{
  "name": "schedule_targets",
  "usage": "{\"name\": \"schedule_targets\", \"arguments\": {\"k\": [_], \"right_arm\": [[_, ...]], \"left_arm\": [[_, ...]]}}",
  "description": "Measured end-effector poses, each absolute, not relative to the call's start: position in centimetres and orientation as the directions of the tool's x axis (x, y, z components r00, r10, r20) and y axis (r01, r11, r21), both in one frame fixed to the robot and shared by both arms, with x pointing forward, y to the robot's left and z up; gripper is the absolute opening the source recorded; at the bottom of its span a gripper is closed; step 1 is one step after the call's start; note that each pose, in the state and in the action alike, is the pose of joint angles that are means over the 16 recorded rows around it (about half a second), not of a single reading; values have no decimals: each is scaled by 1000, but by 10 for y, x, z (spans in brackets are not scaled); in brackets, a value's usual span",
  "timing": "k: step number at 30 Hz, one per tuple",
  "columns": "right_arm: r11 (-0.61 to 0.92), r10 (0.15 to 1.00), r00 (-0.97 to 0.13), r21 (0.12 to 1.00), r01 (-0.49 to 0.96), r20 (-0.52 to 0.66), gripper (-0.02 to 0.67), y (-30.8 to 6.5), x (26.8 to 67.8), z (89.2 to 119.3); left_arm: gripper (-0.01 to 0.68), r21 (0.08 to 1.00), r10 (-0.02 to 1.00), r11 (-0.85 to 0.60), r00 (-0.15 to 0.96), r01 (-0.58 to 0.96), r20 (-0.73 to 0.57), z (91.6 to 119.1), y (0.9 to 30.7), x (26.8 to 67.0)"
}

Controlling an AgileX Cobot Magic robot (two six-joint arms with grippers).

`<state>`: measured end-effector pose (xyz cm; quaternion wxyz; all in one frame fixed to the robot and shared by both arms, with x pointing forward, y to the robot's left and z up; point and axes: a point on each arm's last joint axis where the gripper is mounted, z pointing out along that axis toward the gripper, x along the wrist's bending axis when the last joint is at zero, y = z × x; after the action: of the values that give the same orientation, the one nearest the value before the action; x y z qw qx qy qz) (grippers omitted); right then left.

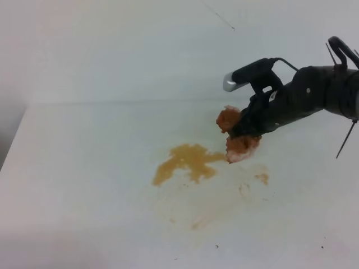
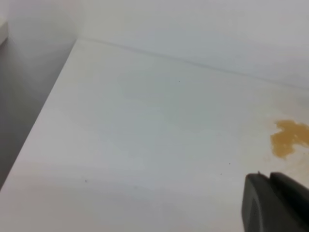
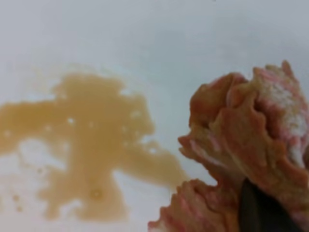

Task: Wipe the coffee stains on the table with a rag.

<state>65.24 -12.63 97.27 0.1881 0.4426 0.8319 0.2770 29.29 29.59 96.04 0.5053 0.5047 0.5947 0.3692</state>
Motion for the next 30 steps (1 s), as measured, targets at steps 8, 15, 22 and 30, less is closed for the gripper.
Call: {"name": "schedule_targets", "arguments": {"k": [8,15,22,30], "right_arm": [[562,812,-570,428,708,-124,44,-137,659,947],[583,803,-594,278,763,-55,44,-136,646,930],[537,802,-592,333,775,83,44,-113,640,930],[435,823,-549,459,774,146,43,-94,658,941]], "left_arm": [[-3,949,973,218,20,227,-228,960,296,293],[-3,949,973,218,20,227,-228,960,296,293],[-3,949,973,218,20,227,-228,960,296,293],[-3,949,973,218,20,227,-228,960,296,293]]}}
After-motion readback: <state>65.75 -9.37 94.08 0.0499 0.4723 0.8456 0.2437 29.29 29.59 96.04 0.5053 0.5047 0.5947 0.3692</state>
